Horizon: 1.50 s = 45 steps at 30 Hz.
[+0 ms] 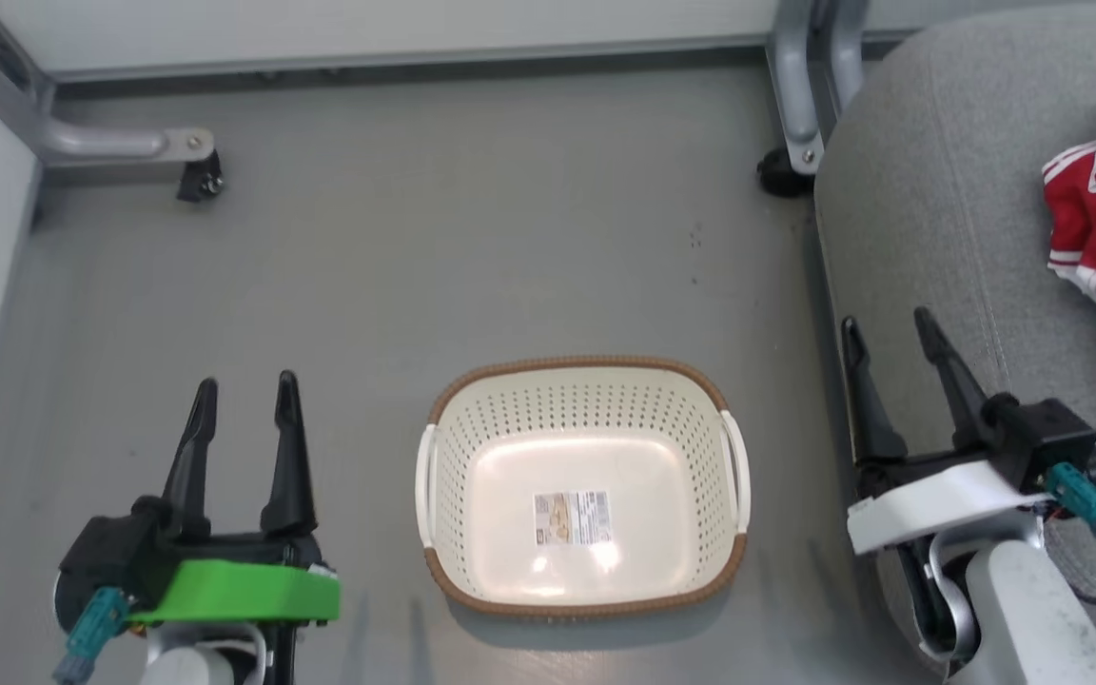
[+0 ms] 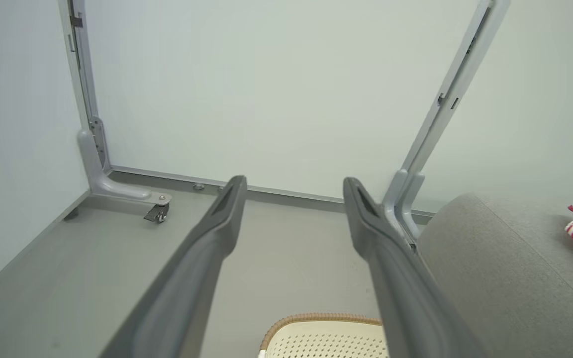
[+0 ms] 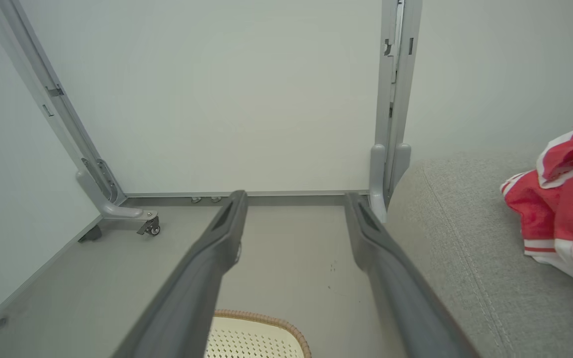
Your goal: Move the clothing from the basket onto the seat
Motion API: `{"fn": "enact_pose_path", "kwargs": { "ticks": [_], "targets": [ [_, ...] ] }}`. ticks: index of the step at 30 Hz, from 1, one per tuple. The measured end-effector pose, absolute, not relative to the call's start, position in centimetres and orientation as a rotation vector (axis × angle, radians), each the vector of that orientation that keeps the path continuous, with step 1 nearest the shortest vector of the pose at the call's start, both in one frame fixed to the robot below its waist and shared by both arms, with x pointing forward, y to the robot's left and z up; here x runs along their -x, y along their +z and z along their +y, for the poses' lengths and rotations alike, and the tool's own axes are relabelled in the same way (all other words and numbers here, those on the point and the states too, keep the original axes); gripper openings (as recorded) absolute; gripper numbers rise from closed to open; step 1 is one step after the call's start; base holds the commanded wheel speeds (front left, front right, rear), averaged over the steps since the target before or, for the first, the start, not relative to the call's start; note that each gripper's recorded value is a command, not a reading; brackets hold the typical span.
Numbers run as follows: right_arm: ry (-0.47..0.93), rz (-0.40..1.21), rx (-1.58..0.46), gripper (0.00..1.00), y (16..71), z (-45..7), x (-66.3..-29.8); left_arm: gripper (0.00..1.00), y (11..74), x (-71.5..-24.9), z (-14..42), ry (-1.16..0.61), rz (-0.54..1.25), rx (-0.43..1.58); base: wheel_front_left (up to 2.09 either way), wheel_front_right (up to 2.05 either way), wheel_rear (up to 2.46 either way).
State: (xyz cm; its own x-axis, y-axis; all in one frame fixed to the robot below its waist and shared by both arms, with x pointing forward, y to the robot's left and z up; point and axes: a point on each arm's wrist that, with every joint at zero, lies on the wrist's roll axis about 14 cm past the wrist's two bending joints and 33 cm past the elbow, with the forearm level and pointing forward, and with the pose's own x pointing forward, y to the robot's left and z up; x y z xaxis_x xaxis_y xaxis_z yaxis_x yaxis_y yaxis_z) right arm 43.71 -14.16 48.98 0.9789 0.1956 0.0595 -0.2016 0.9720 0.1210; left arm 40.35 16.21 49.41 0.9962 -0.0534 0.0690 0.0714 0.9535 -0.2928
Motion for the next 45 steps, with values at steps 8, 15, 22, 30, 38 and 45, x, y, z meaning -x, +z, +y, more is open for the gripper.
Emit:
{"fn": "enact_pose_path", "kwargs": {
  "ticks": [8,15,22,30,38,45],
  "targets": [
    [0.248,-0.114,-0.141,1.0,51.8,-12.0,-39.1,1.0,52.1,-34.5,19.9,0.053,-0.141,0.227,0.0,0.0,0.0],
    [0.248,-0.136,-0.119,1.0,52.5,-12.0,-35.1,1.0,52.7,-30.6,19.8,0.057,-0.162,0.146,0.0,0.0,0.0],
    [0.235,-0.144,-0.128,1.0,52.6,-12.3,-32.2,1.0,53.3,-28.4,20.4,0.086,-0.183,0.133,0.0,0.0,0.0],
    [0.216,-0.153,-0.133,1.0,52.7,-12.9,-31.3,1.0,53.2,-27.8,20.1,0.076,-0.179,0.126,0.0,0.0,0.0],
    [0.214,-0.097,-0.145,0.0,51.0,-12.7,-31.0,0.0,51.4,-27.7,19.6,0.069,-0.124,0.137,0.0,0.0,0.0],
    [0.177,-0.058,-0.277,0.0,50.4,-13.5,-31.2,0.0,50.4,-28.0,19.9,0.088,-0.084,0.274,0.0,0.0,0.0]
  ]
}}
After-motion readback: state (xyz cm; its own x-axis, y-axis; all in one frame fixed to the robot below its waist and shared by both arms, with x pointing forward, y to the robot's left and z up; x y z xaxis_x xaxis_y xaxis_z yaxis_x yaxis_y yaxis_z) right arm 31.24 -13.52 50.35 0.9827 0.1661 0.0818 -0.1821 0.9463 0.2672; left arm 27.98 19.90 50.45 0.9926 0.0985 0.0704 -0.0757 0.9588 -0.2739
